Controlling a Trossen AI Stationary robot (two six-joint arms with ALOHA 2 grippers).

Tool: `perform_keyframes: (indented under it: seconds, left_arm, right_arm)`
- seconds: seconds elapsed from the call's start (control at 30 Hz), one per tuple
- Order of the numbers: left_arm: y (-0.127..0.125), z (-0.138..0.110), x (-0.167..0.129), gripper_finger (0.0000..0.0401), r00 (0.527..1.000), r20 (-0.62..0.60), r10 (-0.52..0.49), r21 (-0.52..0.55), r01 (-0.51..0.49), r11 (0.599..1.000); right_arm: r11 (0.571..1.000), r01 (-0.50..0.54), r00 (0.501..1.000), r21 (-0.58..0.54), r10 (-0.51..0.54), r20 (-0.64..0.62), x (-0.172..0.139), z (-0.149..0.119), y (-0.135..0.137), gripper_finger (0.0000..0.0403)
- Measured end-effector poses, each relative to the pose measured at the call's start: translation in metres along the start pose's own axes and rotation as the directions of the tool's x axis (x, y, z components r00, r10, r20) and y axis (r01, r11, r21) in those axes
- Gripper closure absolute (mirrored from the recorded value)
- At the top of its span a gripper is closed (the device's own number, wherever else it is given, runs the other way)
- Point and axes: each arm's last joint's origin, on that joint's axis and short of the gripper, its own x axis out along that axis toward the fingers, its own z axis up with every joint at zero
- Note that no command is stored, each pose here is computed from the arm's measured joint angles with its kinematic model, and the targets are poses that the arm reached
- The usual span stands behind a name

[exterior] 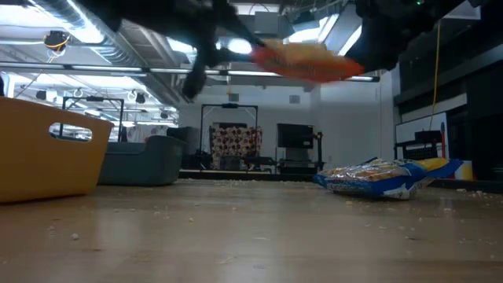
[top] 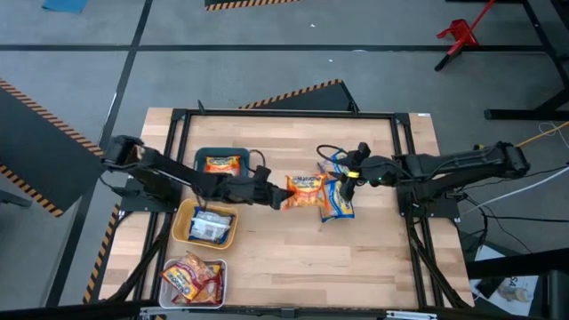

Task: Sort Maruchan noodles
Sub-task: Put the orange noodle pack into the blue bin

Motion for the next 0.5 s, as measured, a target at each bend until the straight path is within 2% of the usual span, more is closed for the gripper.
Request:
perform_keyframes:
  seconds: [0.13, 0.23, 0.37, 0.5]
  left_arm:
    - [-0.009, 0.027, -0.033, 0.0351, 0.997, -0.008, 0.075, 0.066, -0.075, 0.995]
    - [-0.007, 0.047, -0.065, 0.0356, 0.983, 0.007, 0.185, 0.103, -0.185, 0.977]
    - [-0.005, 0.071, -0.108, 0.0372, 0.959, 0.08, 0.273, 0.108, -0.28, 0.954]
    - [-0.002, 0.086, -0.142, 0.0393, 0.941, 0.137, 0.309, 0.095, -0.323, 0.942]
  right_arm:
    - [1.0, 0.001, 1.0, -0.001, -0.001, -0.014, 0.001, -0.001, 0.0, 0.0221]
    - [1.0, -0.006, 1.0, 0.0, 0.006, -0.018, 0.001, -0.002, 0.0, 0.0221]
    - [1.0, -0.007, 1.0, 0.0, 0.007, -0.019, 0.001, -0.002, 0.0, 0.0221]
    - [1.0, -0.003, 1.0, 0.0, 0.003, -0.021, 0.001, -0.002, 0.0, 0.0221]
